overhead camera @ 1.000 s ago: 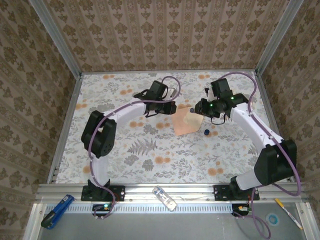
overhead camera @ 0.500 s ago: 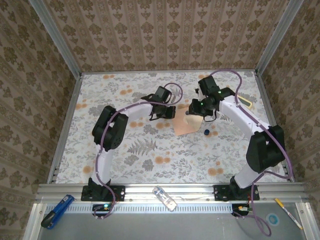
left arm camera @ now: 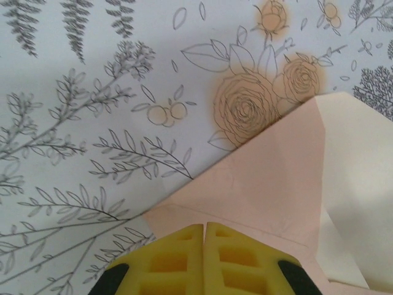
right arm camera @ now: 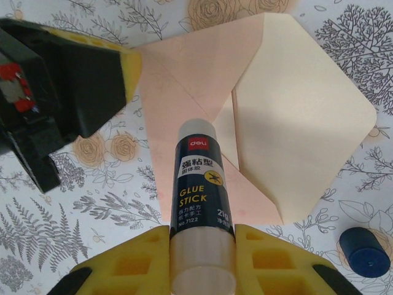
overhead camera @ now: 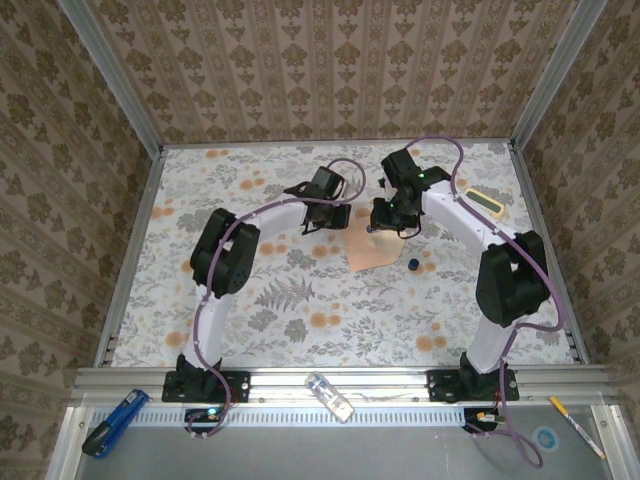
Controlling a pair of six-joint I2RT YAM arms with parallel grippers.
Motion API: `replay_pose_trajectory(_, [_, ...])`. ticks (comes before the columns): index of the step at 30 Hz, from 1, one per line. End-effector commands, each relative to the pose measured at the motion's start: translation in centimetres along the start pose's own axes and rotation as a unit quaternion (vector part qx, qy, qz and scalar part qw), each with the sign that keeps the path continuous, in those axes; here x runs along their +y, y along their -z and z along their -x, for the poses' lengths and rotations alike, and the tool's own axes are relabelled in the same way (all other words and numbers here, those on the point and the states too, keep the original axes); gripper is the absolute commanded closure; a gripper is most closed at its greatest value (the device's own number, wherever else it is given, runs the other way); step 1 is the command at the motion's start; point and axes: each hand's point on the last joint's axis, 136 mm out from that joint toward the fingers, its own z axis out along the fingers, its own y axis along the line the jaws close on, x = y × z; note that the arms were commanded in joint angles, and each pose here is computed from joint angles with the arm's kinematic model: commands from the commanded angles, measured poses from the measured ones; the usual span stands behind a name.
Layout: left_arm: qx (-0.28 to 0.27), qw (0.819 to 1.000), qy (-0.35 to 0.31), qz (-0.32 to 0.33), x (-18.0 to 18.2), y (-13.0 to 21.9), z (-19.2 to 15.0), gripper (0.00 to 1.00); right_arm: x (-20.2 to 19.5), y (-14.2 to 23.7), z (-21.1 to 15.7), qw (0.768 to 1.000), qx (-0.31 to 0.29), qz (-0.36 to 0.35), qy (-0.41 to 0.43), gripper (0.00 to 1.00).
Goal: Place the letter into the envelope and seal it
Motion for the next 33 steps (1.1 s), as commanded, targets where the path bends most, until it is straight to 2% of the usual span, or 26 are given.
replay_pose_trajectory(1, [0.021, 1.000, 0.003, 0.020, 1.4, -0.9, -0.7, 1.00, -0.2, -0.1, -0.2, 1.000, 0.014, -0.017, 0.015, 0.77])
replay_pose_trajectory(17, [0.044, 0.999, 0.019, 0.013, 2.3, -2.7, -2.5, 1.00, -0.4, -2.0, -1.6, 0.998, 0.059, -0.027, 0.023, 0.78])
replay_pose_trajectory(33, [0.048, 0.999, 0.014, 0.007, 2.1, -2.6, -2.7, 1.00, -0.7, -3.5, -1.6, 0.995, 0.080, -0.054, 0.036, 0.79])
